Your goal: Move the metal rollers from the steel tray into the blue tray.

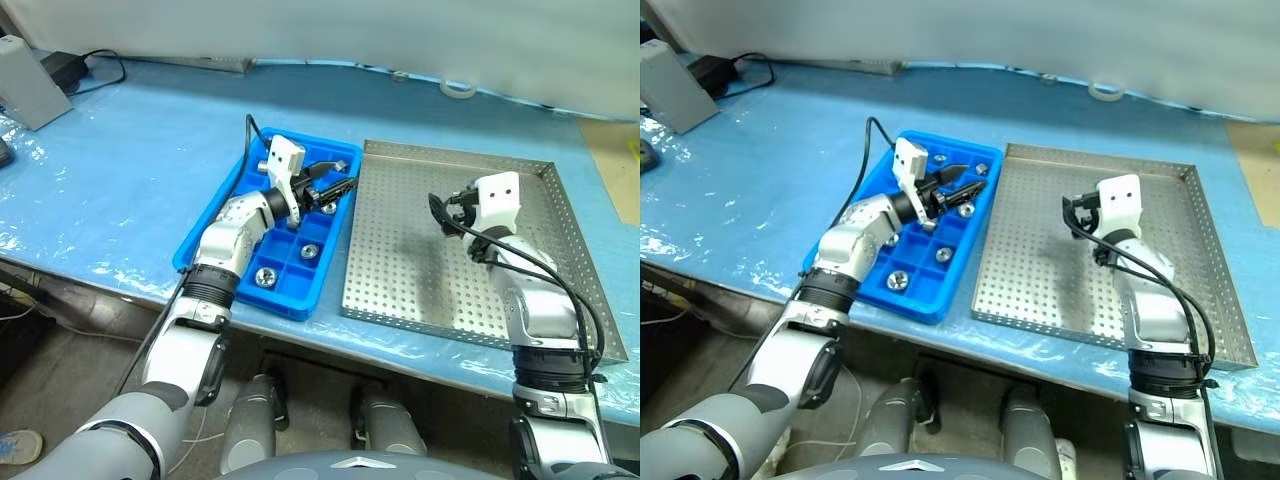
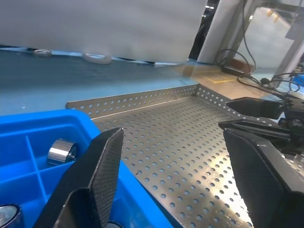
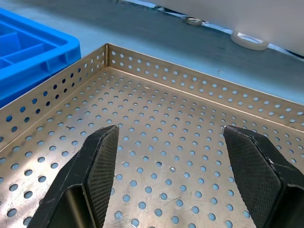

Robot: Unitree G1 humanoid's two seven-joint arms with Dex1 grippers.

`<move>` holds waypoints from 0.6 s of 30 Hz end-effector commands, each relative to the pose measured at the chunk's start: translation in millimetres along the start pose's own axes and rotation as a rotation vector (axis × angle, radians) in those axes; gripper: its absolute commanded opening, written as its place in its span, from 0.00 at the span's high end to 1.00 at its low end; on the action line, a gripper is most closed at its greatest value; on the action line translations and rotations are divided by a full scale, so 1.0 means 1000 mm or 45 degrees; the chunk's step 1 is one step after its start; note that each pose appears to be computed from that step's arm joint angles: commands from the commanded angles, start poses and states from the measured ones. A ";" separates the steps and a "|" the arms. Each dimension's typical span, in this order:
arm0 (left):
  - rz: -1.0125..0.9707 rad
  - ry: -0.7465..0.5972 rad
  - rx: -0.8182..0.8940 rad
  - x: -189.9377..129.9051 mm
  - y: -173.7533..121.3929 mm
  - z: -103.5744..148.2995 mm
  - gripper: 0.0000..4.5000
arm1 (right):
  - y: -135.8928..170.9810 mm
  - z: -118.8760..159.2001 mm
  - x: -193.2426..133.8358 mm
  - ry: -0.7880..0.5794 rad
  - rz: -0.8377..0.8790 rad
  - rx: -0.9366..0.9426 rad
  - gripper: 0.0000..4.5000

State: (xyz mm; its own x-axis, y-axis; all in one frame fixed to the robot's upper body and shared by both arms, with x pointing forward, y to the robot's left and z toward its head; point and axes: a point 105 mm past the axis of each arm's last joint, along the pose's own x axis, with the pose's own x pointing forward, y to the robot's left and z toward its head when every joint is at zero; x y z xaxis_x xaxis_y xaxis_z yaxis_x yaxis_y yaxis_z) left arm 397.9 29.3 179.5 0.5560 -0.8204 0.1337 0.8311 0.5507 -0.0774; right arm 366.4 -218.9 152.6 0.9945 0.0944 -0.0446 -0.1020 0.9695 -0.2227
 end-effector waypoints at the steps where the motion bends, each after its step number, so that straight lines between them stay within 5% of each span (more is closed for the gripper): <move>1: 0.046 -0.067 0.019 -0.004 0.004 0.013 0.20 | -0.007 0.015 0.008 -0.049 -0.067 -0.038 0.19; 15: 0.217 -0.145 0.002 -0.010 0.013 0.021 0.20 | -0.032 0.019 0.034 -0.030 -0.465 -0.139 0.19; 18: 0.371 -0.058 0.187 -0.009 0.027 0.017 0.20 | -0.043 0.018 0.027 -0.045 -0.644 -0.149 0.19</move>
State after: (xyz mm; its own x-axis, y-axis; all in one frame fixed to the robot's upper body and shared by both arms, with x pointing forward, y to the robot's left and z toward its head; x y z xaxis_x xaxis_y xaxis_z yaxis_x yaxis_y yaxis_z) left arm 411.2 51.4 178.8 0.7422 -0.6550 0.1418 0.6670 0.7426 -0.0606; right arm 402.0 -243.4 163.5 0.9536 -0.2960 0.0546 0.2975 0.8992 -0.3209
